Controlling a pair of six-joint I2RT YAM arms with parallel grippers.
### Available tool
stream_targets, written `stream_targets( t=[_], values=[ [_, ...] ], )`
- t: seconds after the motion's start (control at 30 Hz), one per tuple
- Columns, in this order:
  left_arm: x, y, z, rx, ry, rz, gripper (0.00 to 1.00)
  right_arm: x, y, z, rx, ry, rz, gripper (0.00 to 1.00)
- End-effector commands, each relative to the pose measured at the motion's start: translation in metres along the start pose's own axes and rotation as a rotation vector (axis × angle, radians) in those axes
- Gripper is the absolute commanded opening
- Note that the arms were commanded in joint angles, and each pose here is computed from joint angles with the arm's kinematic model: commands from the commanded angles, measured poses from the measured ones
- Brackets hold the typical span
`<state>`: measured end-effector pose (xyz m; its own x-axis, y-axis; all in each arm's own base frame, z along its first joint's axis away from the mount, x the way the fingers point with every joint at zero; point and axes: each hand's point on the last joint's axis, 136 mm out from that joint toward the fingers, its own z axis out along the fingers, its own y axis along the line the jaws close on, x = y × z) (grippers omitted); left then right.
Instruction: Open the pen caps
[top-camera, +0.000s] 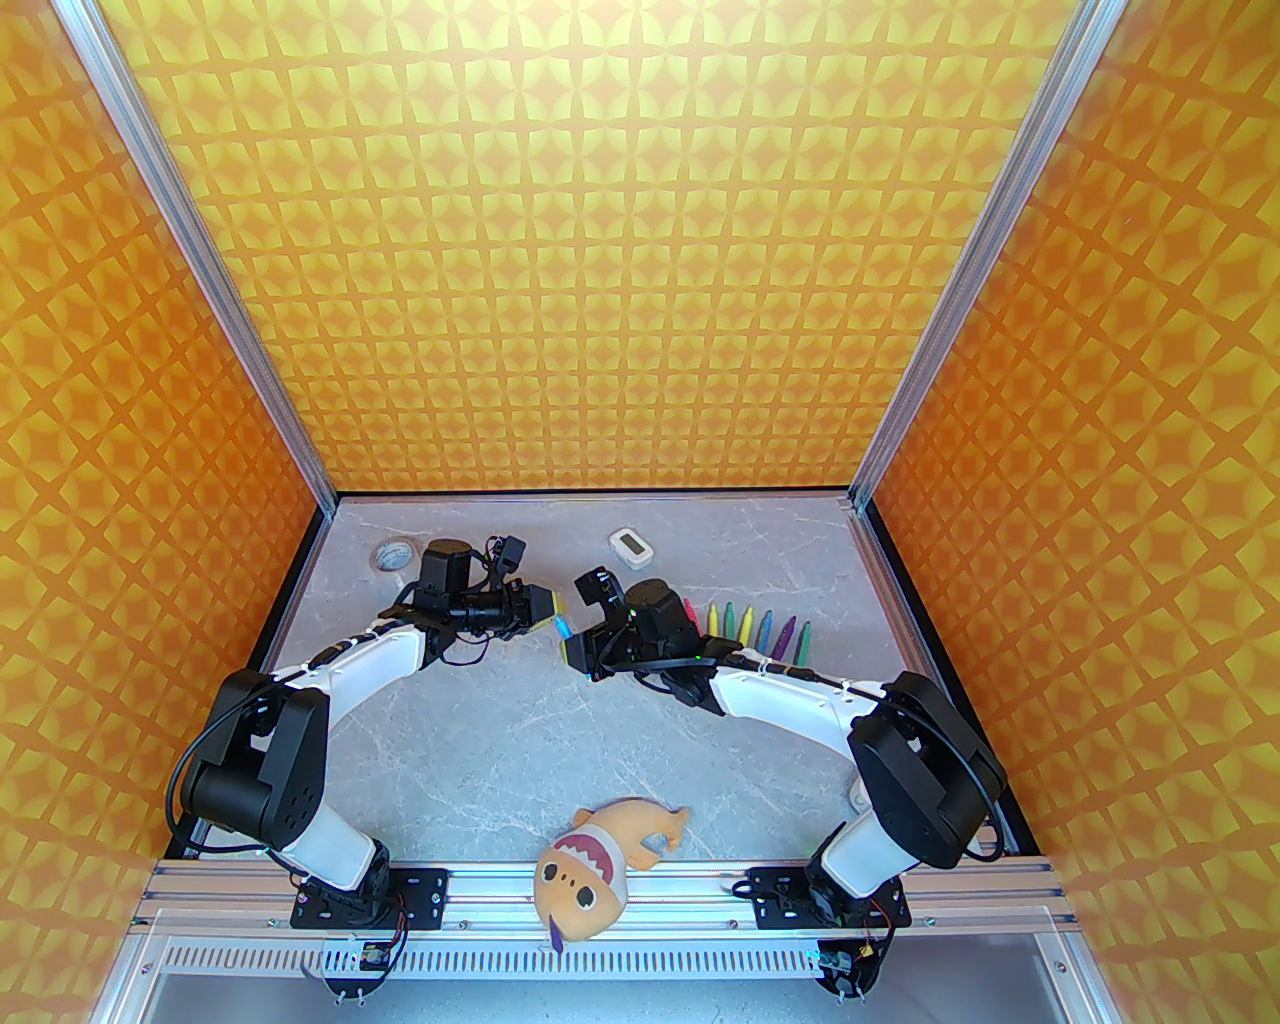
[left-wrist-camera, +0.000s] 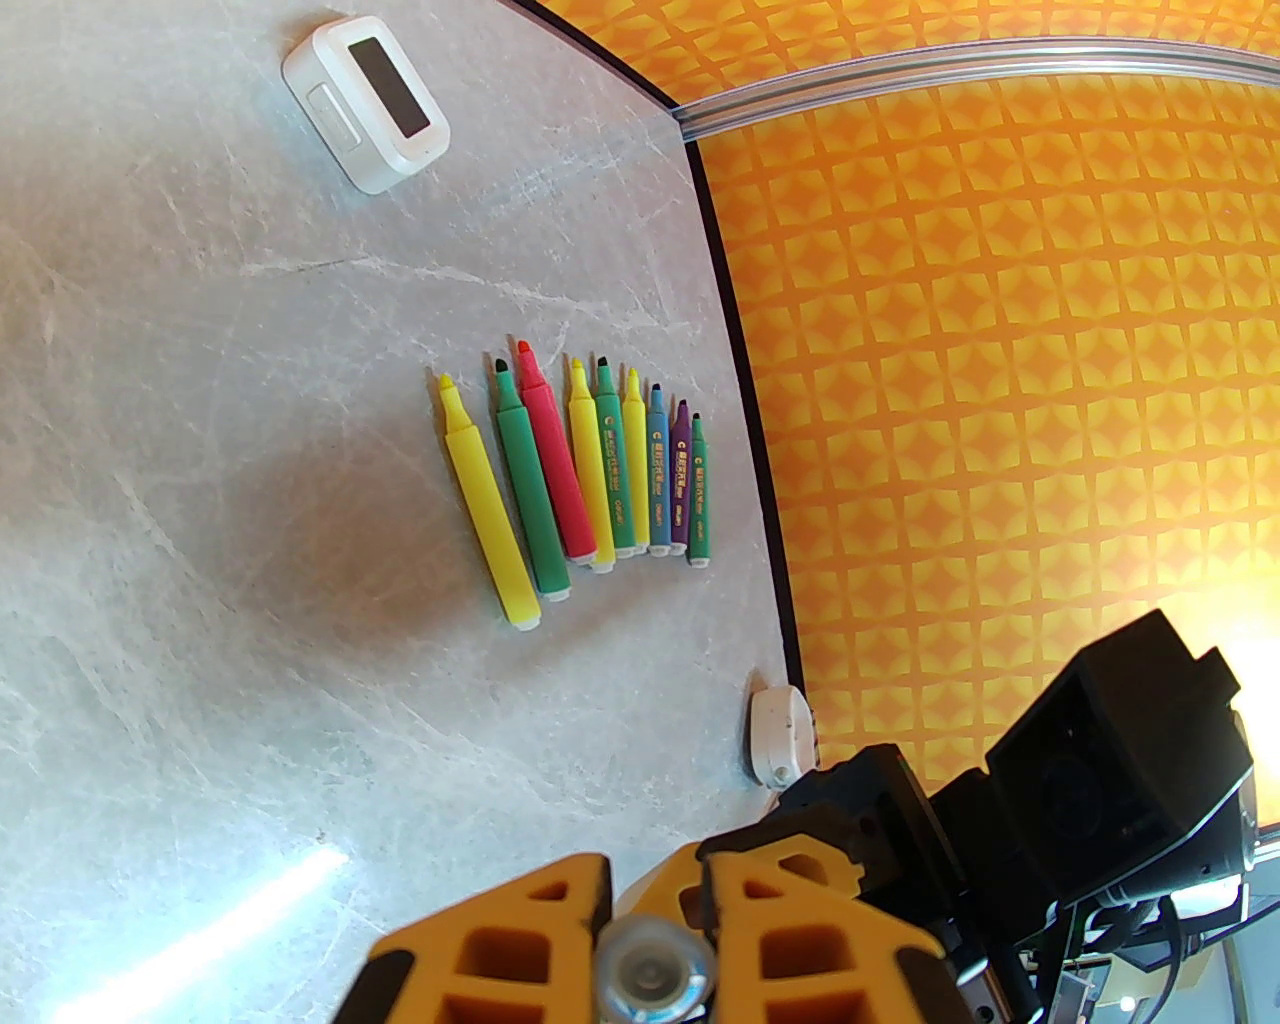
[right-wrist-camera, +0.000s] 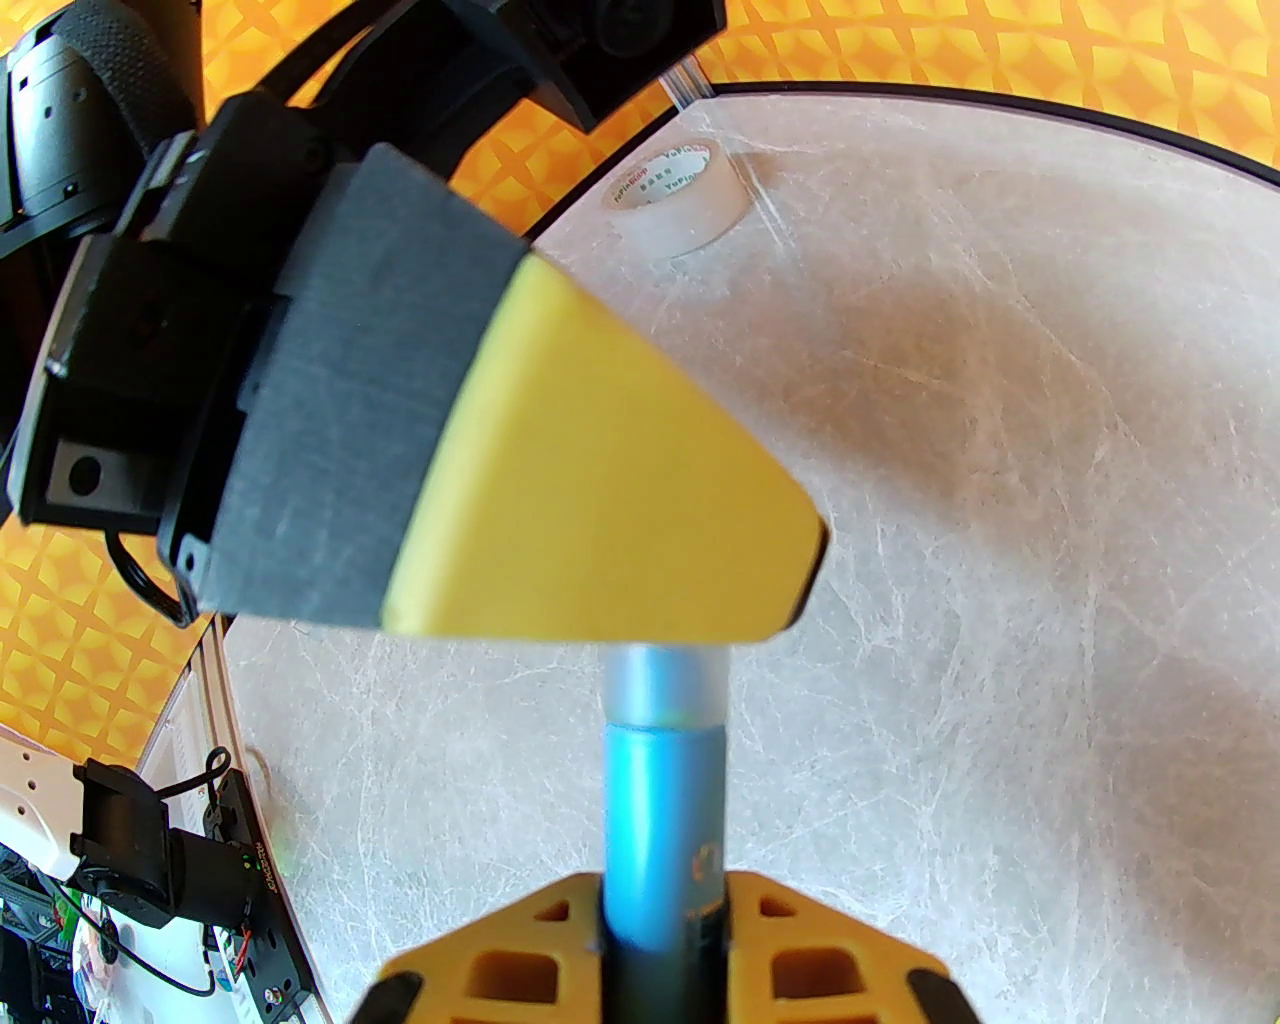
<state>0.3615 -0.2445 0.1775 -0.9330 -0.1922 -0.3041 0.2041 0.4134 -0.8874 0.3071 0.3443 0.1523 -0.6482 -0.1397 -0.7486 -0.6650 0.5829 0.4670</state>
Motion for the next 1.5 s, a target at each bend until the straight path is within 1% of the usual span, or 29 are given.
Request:
stream_targets(
  t=[0.0,0.37,0.43,0.5,0.57,0.7,0.77,0.87,0.97,1.1,1.23,1.47],
  values=[
    [-0.07,0.019,-0.031,-0.102,-0.275,0.047,0.0,0.055,0.005,-0.009,-0.04,0.186,0.034,0.0],
    [-0.08,0.023,-0.041,-0.133,-0.317,0.02,0.0,0.067,-0.006,-0.015,0.005,0.193,0.042,0.0],
    [-0.08,0.025,-0.04,-0.143,-0.309,0.017,0.0,0.065,-0.009,-0.018,0.022,0.182,0.04,0.0],
    [-0.079,0.029,-0.039,-0.169,-0.287,0.028,0.0,0.06,-0.015,-0.021,0.048,0.164,0.045,0.0],
    [-0.074,0.037,-0.039,-0.224,-0.26,0.032,0.0,0.054,-0.025,-0.024,0.091,0.14,0.058,0.0],
    [-0.063,0.054,-0.041,-0.375,-0.192,0.063,0.0,0.043,-0.065,-0.032,0.275,0.104,0.093,0.0],
    [-0.056,0.061,-0.041,-0.454,-0.15,0.081,0.0,0.04,-0.086,-0.034,0.371,0.099,0.115,0.0],
    [-0.048,0.071,-0.039,-0.561,-0.092,0.106,0.0,0.031,-0.106,-0.035,0.482,0.097,0.111,0.0],
    [-0.038,0.081,-0.035,-0.672,-0.025,0.139,0.0,0.025,-0.122,-0.033,0.569,0.103,0.109,0.0],
    [-0.027,0.096,-0.028,-0.785,0.064,0.15,0.0,0.022,-0.14,-0.032,0.675,0.117,0.109,0.0],
    [-0.018,0.108,-0.019,-0.837,0.119,0.15,0.0,0.021,-0.152,-0.031,0.735,0.13,0.098,0.0],
    [-0.004,0.119,-0.001,-0.856,0.19,0.153,0.0,0.026,-0.161,-0.018,0.745,0.146,0.09,0.0]
  ],
)
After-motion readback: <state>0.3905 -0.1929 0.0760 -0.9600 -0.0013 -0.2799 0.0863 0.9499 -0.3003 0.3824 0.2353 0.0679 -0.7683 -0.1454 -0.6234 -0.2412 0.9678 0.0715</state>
